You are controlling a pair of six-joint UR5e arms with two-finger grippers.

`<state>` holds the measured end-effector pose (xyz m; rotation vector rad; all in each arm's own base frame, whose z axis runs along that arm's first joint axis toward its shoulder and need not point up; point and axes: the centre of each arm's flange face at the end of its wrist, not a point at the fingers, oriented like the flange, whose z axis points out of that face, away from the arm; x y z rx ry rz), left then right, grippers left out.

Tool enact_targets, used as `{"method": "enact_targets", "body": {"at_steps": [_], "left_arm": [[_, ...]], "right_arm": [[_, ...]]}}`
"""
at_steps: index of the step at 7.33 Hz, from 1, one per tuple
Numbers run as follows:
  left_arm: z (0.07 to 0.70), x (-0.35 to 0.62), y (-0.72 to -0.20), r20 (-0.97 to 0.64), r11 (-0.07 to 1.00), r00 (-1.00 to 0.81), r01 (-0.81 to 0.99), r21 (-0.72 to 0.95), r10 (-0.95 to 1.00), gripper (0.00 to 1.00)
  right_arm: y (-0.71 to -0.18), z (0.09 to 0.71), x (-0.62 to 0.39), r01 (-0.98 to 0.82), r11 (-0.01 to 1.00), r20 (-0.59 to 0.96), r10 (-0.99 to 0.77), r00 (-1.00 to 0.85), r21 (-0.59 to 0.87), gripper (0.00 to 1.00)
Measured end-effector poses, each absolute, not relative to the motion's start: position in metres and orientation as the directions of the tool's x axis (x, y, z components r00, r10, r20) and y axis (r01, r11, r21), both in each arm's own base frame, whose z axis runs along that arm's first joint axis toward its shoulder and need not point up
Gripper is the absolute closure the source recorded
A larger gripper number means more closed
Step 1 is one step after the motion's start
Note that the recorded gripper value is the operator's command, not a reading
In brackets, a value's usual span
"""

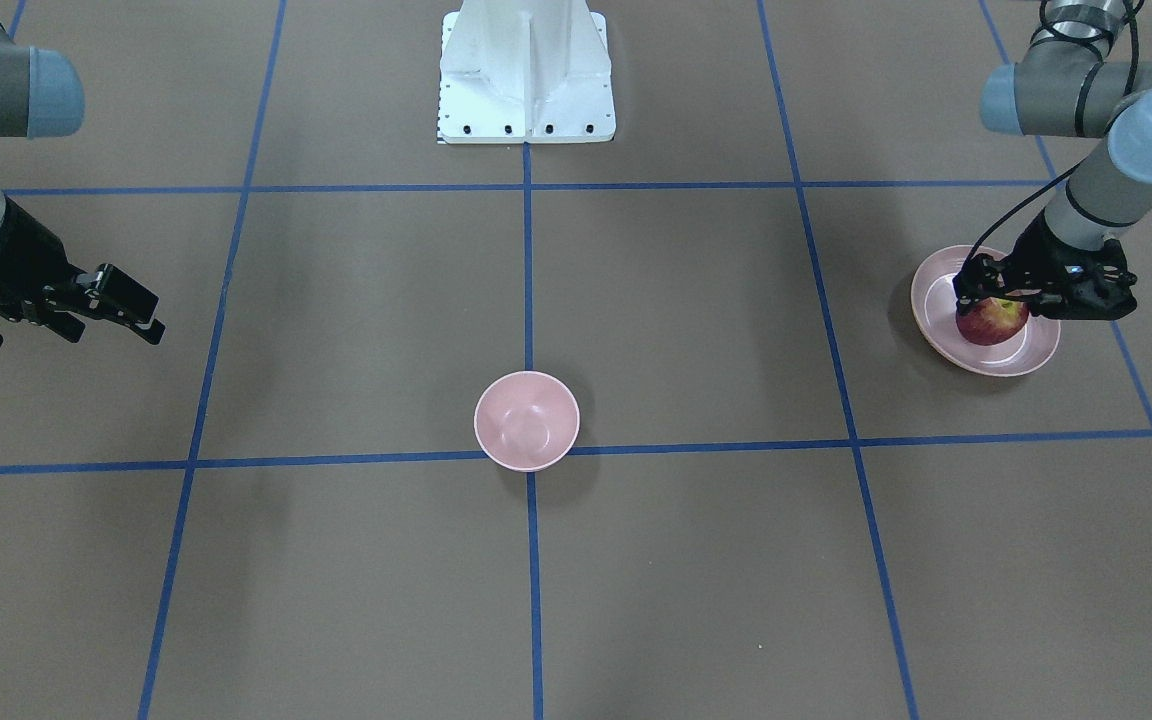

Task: Move apple from plate to bowl
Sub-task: 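Raise the right gripper away from the bowl while the left gripper descends onto the apple, then lift the red apple with the left gripper and carry it over the bowl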

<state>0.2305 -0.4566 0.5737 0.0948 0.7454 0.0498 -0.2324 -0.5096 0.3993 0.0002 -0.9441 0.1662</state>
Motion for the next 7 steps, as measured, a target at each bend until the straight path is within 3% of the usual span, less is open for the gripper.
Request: {"method": "enact_targets", "body": {"at_steps": [1,2,3,4,6,7], "left_arm": [[0.580,0.232,-0.458,-0.678,0.994,0.730,-0.012,0.110,0.084,0.03],[0.583,0.233,-0.458,-0.680,0.994,0.728,-0.011,0.112,0.084,0.18],[0.584,0.233,-0.458,-0.682,0.994,0.727,-0.010,0.112,0.085,0.85],[0.583,0.233,-0.457,-0.686,0.994,0.724,-0.006,0.106,0.077,1.00],[0.558,0.236,-0.454,-0.722,0.998,0.690,0.000,0.069,0.050,1.00],[0.516,0.241,-0.455,-0.753,0.999,0.658,-0.017,0.028,0.032,1.00]], "right_arm": [[-0.510,0.399,-0.232,-0.142,0.987,0.806,0.142,0.575,-0.072,0.00],[-0.510,0.399,-0.233,-0.142,0.987,0.806,0.141,0.574,-0.072,0.00],[-0.510,0.398,-0.233,-0.141,0.987,0.807,0.140,0.574,-0.071,0.00],[-0.509,0.398,-0.233,-0.141,0.987,0.807,0.139,0.573,-0.070,0.00],[-0.510,0.397,-0.233,-0.141,0.988,0.808,0.138,0.573,-0.069,0.00],[-0.510,0.396,-0.233,-0.141,0.988,0.808,0.138,0.572,-0.068,0.00]]}}
